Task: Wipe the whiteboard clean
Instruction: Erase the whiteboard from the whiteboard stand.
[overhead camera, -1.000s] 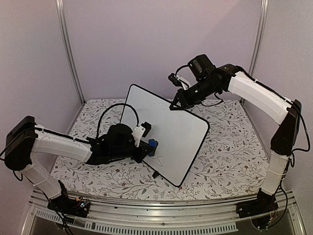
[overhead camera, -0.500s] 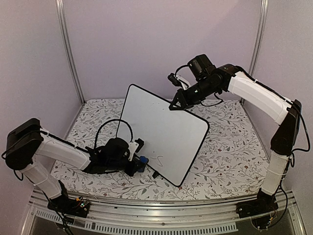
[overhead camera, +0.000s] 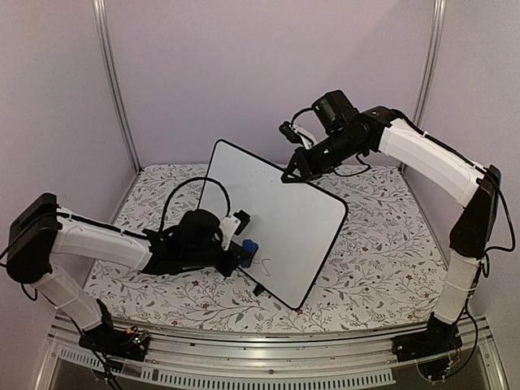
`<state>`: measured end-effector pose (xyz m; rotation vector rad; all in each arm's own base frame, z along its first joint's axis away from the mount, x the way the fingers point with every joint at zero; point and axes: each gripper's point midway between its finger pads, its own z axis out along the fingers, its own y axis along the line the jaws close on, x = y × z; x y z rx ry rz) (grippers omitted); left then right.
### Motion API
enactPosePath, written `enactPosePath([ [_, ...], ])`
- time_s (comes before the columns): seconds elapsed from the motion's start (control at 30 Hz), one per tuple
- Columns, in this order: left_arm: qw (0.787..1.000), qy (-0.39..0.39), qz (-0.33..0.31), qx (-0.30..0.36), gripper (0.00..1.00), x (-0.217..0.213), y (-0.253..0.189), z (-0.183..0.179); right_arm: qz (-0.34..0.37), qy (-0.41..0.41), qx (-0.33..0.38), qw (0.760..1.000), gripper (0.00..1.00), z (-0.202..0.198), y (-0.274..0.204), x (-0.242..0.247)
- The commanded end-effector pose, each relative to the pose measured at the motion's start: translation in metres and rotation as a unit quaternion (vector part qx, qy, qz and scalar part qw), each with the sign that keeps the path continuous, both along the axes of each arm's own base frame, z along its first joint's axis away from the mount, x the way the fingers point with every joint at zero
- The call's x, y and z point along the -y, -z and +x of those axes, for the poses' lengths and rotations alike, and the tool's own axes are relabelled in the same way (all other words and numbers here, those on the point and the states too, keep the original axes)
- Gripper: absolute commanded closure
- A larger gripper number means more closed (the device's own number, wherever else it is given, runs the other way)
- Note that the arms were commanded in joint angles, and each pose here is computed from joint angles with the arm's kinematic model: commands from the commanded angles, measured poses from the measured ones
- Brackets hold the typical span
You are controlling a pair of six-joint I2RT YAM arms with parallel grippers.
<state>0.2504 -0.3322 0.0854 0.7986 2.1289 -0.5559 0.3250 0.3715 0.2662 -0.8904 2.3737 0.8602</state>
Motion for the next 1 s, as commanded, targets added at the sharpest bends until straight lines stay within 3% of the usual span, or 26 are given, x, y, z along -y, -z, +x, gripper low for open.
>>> enactPosePath([
  [0.0, 0.999, 0.004, -0.011, 0.051, 1.00, 0.018, -0.033, 0.016, -0.073, -0.054, -0.058, 0.994, 1.00, -0.035, 0.051, 0.001],
  [0.53, 0.995, -0.002, 0.047, -0.089, 1.00, -0.017, 0.053, -0.034, -0.071, -0.054, -0.055, 0.995, 1.00, -0.035, 0.049, 0.001],
  [0.73, 0.994, -0.003, 0.057, -0.098, 1.00, -0.021, 0.062, -0.038, -0.071, -0.054, -0.054, 0.995, 1.00, -0.035, 0.048, 0.001],
  [0.97, 0.998, -0.001, 0.028, -0.052, 1.00, 0.005, 0.026, -0.015, -0.072, -0.056, -0.055, 0.994, 1.00, -0.035, 0.051, 0.000],
])
